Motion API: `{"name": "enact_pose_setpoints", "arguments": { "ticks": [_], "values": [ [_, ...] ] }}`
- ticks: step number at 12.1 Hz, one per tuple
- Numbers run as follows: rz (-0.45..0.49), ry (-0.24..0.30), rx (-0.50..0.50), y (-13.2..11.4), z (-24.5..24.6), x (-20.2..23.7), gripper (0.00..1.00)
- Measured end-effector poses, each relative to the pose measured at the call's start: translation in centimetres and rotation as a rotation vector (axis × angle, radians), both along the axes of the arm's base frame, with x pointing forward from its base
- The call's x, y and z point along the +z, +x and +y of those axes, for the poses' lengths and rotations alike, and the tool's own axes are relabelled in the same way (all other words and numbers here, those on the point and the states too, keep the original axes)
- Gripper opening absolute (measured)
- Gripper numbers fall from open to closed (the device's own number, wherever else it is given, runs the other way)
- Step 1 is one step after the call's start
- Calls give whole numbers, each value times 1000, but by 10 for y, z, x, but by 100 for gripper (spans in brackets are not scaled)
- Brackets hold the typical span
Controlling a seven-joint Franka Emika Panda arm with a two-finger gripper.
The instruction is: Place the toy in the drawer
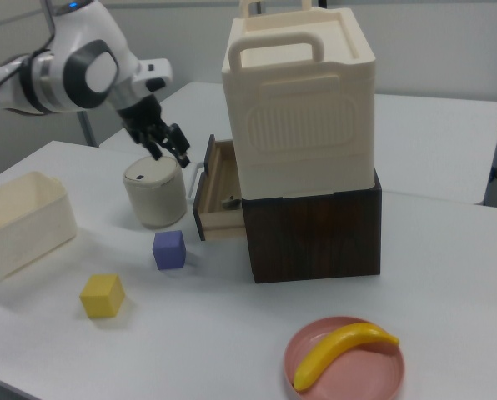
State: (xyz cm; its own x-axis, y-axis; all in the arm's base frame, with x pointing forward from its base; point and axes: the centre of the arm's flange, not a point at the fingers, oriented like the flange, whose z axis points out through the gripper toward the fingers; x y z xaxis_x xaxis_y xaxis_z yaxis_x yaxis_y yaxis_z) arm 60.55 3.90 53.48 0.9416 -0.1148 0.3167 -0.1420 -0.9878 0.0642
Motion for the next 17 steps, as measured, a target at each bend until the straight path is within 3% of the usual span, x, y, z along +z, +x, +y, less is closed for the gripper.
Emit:
{"name": "enact_pose_setpoints", "arguments": {
  "ticks": [1, 2, 4, 6, 9, 12, 17],
  "values": [
    [11, -9, 33, -4, 10, 4, 96],
    [34, -28, 94, -9, 22, 6, 100],
    [112, -63, 203, -18, 36, 1, 100],
    [193, -72, 233, -28, 51, -3, 100],
    [263, -84, 228, -46, 72, 22, 100],
    [229, -55, 208, -57, 79, 58, 100],
    [220, -49, 180, -54, 71, 62, 100]
  ]
}}
